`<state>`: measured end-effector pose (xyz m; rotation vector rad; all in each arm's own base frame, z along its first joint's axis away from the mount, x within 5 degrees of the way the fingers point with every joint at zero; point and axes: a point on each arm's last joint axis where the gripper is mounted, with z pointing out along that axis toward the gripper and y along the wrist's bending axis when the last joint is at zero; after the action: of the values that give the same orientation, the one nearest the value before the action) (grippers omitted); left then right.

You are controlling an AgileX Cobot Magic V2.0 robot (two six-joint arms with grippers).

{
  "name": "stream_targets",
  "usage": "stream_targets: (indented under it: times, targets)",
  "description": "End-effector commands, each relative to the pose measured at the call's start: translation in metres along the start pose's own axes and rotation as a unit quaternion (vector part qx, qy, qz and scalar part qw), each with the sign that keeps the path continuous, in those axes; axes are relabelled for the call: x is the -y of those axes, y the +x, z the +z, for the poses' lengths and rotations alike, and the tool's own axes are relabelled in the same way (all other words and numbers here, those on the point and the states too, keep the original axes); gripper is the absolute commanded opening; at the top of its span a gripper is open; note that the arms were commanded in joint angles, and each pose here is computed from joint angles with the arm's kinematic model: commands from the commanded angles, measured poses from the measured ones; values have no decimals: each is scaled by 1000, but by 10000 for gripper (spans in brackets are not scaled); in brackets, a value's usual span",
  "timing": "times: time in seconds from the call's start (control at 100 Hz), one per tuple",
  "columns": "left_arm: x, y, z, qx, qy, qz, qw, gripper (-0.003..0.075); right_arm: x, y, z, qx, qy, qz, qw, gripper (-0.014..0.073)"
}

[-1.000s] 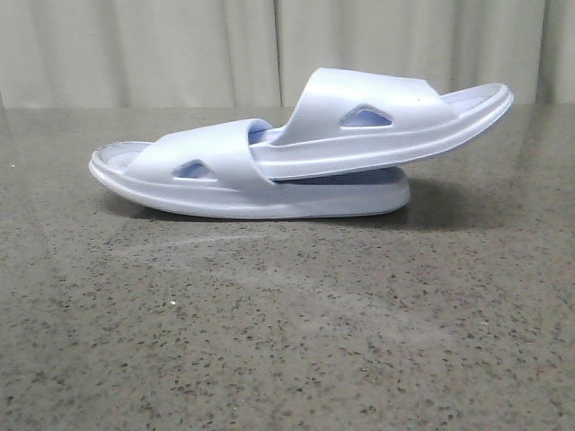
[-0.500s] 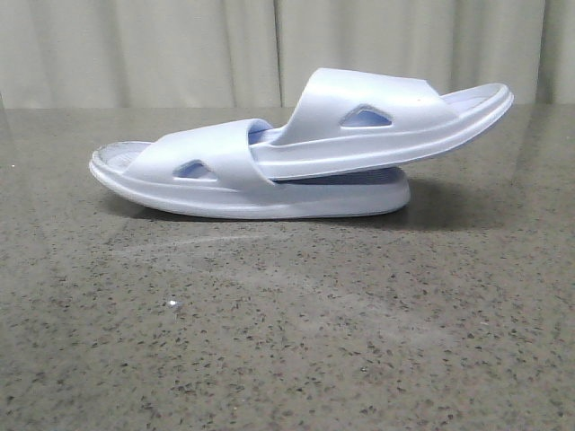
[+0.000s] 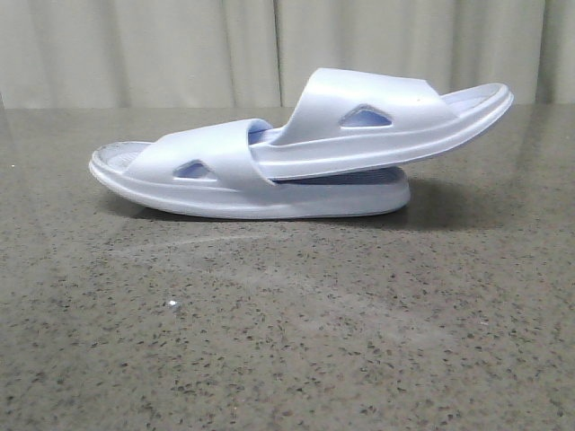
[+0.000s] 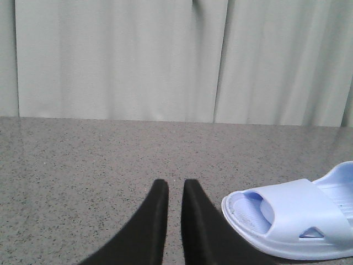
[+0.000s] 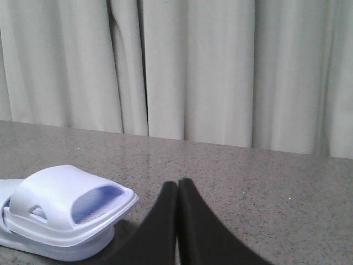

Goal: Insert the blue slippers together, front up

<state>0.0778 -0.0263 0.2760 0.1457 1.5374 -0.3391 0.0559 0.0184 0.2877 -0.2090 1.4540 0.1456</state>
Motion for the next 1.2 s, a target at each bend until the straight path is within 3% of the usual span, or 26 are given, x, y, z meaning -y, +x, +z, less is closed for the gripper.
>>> stream_targets:
  times: [0.0,0.43,0.64,0.81,0.91,1.19]
  targets:
    - [2,-8,1,9,6,-5,1000,16,3,-10,0,19,16,-6,1000,-107]
    - [1,-8,1,9,5,-6,1000,16,3,-10,0,19,16,-6,1000,-107]
    - [-8,3,1,-4,-42,-6,999,16,3,-10,0,19,16,-6,1000,-107]
    - [-7,12,-4,-11,-33,66,997,16,3,-10,0,19,16,-6,1000,-107]
    - [-7,15,-8,-12,-36,76,996,16,3,-10,0,19,16,-6,1000,-107]
    - [-13,32,-14,-38,-64,49,996,16,3,-10,0,19,16,-6,1000,-107]
